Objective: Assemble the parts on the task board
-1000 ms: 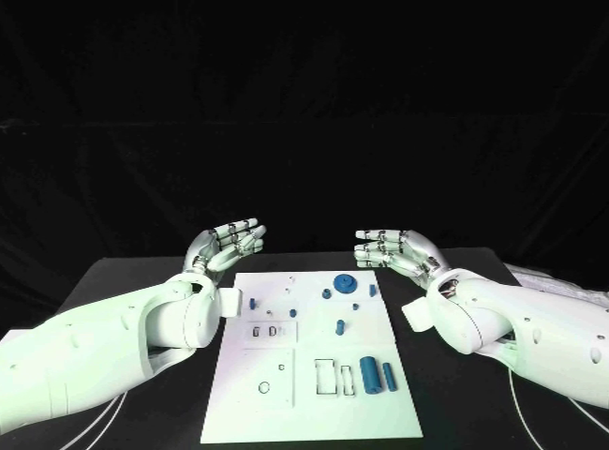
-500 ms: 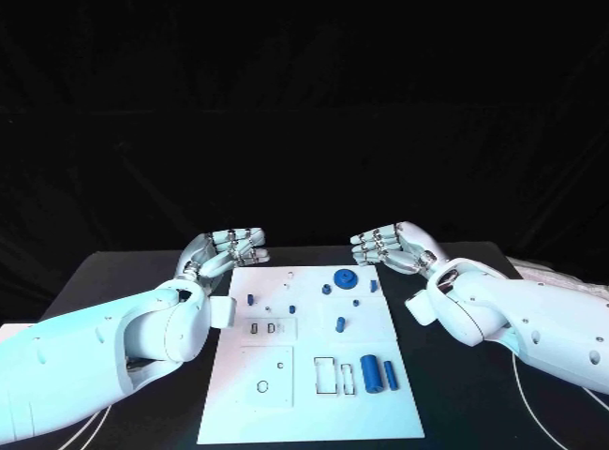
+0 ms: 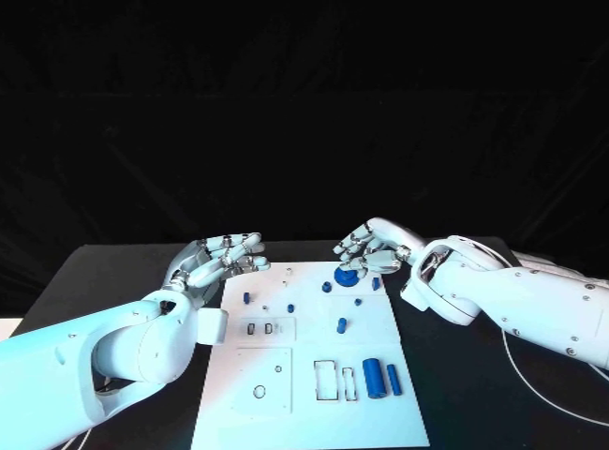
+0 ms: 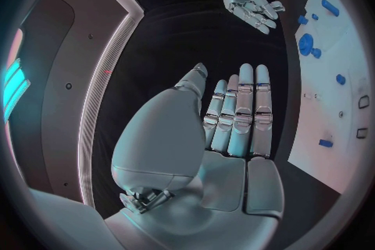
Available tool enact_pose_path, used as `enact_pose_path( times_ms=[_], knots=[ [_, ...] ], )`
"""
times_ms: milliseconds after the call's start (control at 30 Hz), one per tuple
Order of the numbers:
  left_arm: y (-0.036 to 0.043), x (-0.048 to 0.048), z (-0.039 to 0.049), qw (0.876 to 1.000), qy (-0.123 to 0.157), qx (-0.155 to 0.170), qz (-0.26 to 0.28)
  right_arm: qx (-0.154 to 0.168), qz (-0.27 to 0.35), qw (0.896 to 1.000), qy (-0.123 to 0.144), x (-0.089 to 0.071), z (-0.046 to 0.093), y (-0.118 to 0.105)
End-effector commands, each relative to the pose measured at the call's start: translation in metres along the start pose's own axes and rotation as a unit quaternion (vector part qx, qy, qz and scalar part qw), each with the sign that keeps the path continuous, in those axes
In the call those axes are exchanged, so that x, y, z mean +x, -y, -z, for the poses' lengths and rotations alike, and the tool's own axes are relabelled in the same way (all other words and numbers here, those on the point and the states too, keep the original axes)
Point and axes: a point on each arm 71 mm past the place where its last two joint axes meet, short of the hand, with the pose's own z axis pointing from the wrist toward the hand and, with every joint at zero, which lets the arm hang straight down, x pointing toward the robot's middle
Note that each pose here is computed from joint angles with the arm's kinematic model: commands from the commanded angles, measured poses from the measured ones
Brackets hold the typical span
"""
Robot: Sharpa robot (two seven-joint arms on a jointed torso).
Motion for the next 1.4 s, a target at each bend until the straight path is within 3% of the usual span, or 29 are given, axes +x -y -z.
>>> enact_pose_path(
  times_ms=[33,300,733,1400],
  knots=[
    [0.0024,0.0084,0.0015,1.0,-0.028,0.001,0.012,0.043,0.155,0.986,-0.045,0.004,-0.004,0.0],
    [0.004,0.0105,0.0008,0.999,-0.039,0.009,-0.002,0.049,0.232,0.97,-0.051,0.003,-0.013,-0.012],
    [0.0054,0.0116,0.003,0.999,-0.042,0.008,-0.004,0.04,0.272,0.959,-0.072,0.01,-0.023,-0.026],
    [0.0083,0.0158,0.0067,0.999,-0.05,0.006,0.0,0.044,0.284,0.953,-0.097,0.018,-0.033,-0.026]
  ],
)
